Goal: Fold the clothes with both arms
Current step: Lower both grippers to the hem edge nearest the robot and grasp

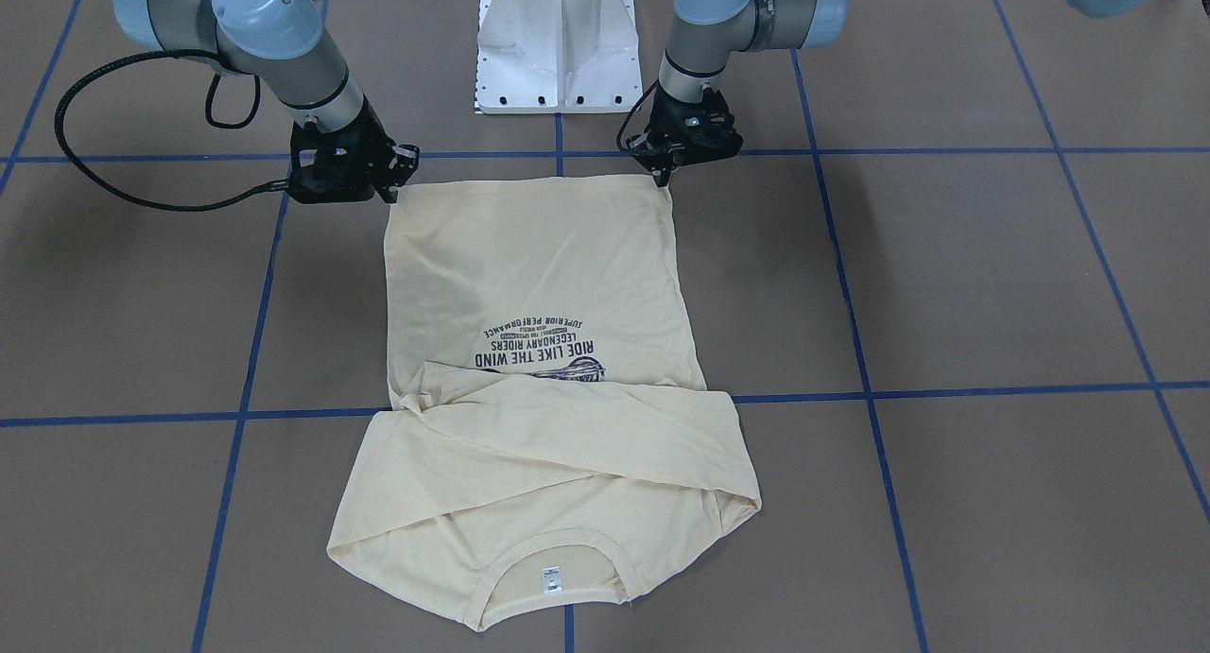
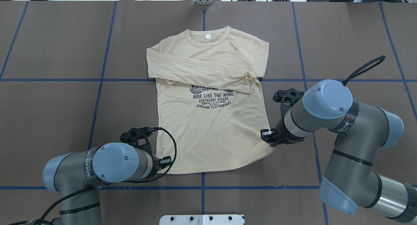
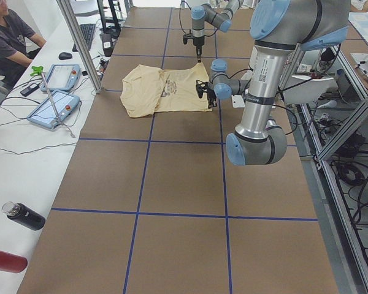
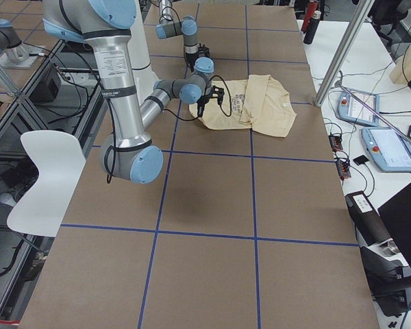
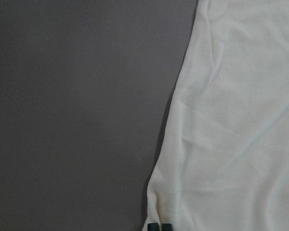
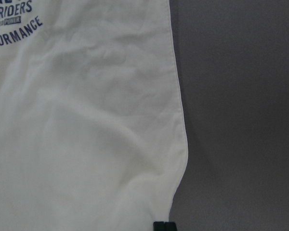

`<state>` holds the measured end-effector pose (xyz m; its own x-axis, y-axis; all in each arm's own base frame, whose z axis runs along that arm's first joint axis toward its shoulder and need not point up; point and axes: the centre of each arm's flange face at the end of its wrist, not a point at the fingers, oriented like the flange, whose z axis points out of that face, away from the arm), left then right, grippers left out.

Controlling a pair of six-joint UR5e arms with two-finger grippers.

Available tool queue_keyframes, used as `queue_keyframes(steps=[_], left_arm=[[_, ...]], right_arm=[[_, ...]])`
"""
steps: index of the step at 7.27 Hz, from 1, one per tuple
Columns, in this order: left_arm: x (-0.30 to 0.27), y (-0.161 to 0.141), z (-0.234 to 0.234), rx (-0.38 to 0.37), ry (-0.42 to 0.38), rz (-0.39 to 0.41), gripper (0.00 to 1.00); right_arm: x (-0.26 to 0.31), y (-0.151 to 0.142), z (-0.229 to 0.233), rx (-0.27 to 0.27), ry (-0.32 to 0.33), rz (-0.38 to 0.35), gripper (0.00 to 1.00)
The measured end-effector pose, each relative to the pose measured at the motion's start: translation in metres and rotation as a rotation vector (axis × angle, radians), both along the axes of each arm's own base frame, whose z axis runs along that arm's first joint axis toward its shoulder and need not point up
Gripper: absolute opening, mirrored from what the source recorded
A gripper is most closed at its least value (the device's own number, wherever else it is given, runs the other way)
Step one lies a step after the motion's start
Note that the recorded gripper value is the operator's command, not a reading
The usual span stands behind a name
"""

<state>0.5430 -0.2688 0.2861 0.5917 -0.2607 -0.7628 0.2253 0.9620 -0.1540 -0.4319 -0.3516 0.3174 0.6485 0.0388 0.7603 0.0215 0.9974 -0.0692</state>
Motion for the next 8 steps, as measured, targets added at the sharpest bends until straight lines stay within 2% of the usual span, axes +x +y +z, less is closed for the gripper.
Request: queue_keyframes(steps=[1, 2, 3, 4, 5, 8], left_arm=[[-0.0022, -0.0006, -0.0027, -0.001, 0.003, 0.0, 0.0], [-0.006, -0.0013, -0.0054, -0.001, 0.008, -0.002, 0.09], [-0.0101, -0.0011, -0.0074, 0.0, 0.014, -0.003, 0.34], [-0.0109, -0.001, -0.0065, 0.0, 0.011, -0.003, 0.5], [-0.0094, -0.0005, -0.0037, -0.001, -0.001, -0.001, 0.58], [-0.006, 0.0022, 0.0022, -0.006, -0.031, 0.007, 0.57]], right_arm=[[0.0, 0.0, 0.0002, -0.001, 0.001, 0.0, 0.0], [0.0, 0.0, 0.0002, -0.002, 0.001, 0.0, 0.0], [0.0001, -0.0001, 0.0002, -0.002, 0.001, 0.0, 0.0], [0.0001, -0.0002, 0.0, -0.002, 0.001, 0.0, 0.0], [0.0, -0.0002, -0.0003, -0.001, 0.001, 0.0, 0.0], [-0.0006, 0.0001, 0.0005, -0.002, 0.003, -0.001, 0.0]])
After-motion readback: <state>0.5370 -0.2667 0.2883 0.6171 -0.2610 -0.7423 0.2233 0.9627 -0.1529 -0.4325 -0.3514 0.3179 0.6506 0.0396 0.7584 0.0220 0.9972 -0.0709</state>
